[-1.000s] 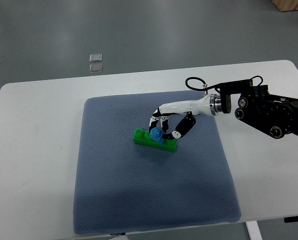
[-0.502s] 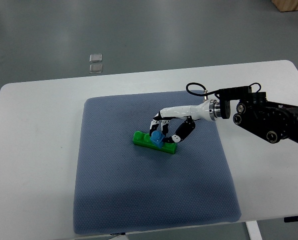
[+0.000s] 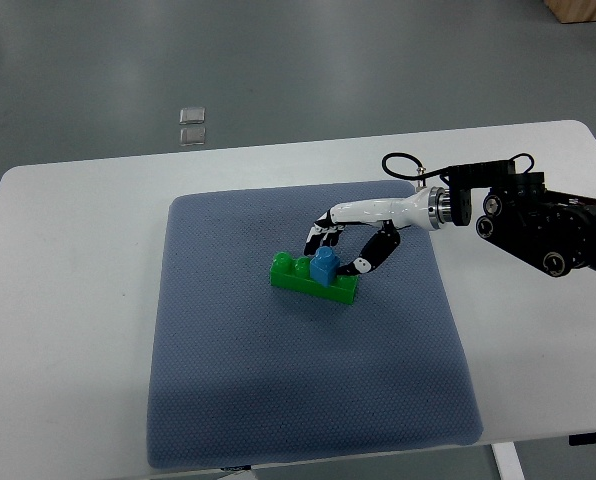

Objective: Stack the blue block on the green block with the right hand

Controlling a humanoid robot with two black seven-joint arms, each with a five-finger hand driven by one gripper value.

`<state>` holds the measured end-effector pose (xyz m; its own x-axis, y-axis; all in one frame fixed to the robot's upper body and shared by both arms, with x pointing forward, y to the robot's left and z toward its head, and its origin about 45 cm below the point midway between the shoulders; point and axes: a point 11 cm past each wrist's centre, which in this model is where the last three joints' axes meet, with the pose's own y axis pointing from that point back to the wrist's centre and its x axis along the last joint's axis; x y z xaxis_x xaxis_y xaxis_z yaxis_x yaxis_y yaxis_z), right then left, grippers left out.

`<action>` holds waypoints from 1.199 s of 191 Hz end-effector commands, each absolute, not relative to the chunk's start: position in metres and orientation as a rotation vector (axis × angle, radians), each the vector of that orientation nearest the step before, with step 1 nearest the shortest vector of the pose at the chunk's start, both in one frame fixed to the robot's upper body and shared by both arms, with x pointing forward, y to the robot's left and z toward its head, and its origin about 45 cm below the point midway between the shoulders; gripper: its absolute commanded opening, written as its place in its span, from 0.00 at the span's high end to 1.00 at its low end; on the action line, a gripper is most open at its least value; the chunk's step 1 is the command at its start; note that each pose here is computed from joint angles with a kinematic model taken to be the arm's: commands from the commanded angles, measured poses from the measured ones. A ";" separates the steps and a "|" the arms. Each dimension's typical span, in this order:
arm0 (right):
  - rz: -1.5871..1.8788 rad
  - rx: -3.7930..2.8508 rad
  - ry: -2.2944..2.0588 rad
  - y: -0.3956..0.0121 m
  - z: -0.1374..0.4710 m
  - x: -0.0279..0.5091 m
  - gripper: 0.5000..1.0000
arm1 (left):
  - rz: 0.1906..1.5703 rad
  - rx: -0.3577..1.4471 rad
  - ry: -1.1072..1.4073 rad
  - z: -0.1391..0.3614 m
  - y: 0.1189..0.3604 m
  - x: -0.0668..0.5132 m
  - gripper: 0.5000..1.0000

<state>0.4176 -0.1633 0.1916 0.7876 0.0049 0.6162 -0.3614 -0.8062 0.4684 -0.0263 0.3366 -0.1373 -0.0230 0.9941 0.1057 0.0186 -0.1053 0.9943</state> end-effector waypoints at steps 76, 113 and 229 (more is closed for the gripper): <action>0.881 2.342 -0.296 -0.180 0.218 0.433 0.49 | 1.296 1.288 1.189 -0.137 0.336 -0.026 0.00; 0.843 2.359 -0.434 -0.199 0.231 0.445 0.44 | 1.296 1.288 1.189 -0.137 0.336 -0.026 0.00; -0.088 2.306 -1.824 -0.311 0.224 0.489 0.25 | 1.297 1.289 1.188 -0.137 0.337 -0.026 0.00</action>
